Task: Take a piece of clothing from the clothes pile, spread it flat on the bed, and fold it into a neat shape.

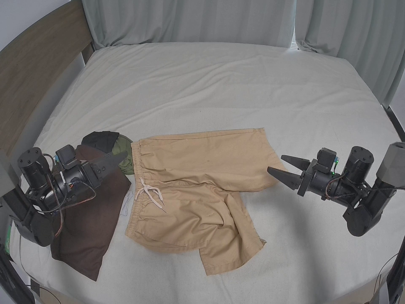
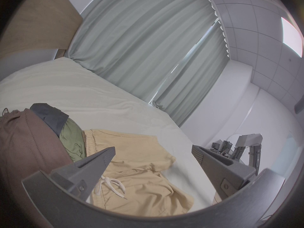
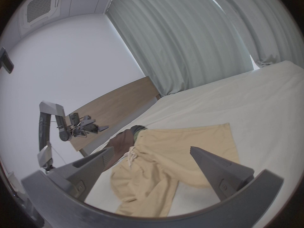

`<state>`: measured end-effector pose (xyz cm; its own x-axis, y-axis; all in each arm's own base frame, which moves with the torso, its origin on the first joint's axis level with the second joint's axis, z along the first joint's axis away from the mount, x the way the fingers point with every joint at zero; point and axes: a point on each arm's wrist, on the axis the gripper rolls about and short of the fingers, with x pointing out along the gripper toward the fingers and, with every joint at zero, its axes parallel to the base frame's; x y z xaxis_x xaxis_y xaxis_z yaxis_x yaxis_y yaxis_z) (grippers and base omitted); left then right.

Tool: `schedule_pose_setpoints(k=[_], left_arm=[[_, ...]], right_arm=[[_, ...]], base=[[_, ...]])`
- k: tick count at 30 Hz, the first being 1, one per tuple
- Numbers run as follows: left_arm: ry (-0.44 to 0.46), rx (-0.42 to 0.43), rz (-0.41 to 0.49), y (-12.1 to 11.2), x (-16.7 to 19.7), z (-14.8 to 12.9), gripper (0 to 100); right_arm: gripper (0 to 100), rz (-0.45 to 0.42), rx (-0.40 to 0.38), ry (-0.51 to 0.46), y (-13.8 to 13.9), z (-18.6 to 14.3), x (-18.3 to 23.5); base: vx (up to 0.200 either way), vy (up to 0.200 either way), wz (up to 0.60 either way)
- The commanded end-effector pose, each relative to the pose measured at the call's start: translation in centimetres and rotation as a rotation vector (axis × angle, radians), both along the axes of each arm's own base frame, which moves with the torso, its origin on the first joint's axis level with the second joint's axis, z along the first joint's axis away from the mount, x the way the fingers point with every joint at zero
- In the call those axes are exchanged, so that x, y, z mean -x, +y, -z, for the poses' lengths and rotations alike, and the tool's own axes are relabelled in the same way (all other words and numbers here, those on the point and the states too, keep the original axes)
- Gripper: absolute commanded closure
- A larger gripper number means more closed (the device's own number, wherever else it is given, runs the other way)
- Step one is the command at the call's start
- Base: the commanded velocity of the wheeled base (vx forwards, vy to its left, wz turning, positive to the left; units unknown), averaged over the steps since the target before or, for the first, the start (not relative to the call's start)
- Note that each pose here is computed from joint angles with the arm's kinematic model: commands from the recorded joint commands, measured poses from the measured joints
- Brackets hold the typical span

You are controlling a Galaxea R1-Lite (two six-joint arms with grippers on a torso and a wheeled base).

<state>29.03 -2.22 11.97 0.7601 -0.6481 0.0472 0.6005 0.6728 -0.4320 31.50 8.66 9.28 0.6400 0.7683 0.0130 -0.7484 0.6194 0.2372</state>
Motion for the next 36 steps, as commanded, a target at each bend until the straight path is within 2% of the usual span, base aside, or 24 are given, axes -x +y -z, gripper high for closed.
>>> schedule_pose_setpoints(k=[1,6,10,18,26,36], left_arm=[[-0.052,-0.019,0.036,0.0,2.7,-1.7,0],[-0.091,-0.133,0.094,0.4,3.9,-0.5,0],[-0.165,-0.228,0.112,1.1,4.1,-0.1,0],[-0.183,-0.25,0.127,1.4,4.3,0.1,0],[-0.234,-0.348,0.15,1.3,4.1,1.4,0],[-0.219,-0.365,0.161,1.3,4.2,2.2,0]], right_arm=[[0,-0.069,0.002,-0.017,0.6,-1.7,3.3],[0,-0.084,-0.004,0.005,1.0,-1.5,3.7],[0,-0.084,0.001,0.042,0.8,-0.9,4.2],[0,-0.078,0.007,0.068,0.5,-0.5,4.7],[0,-0.078,0.023,0.166,0.6,1.6,5.1],[0,-0.07,0.02,0.24,0.5,3.0,4.9]], base=[[0.0,0.0,0.0],[0.0,0.0,0.0],[0.0,0.0,0.0],[0.0,0.0,0.0],[0.0,0.0,0.0],[0.0,0.0,0.0]])
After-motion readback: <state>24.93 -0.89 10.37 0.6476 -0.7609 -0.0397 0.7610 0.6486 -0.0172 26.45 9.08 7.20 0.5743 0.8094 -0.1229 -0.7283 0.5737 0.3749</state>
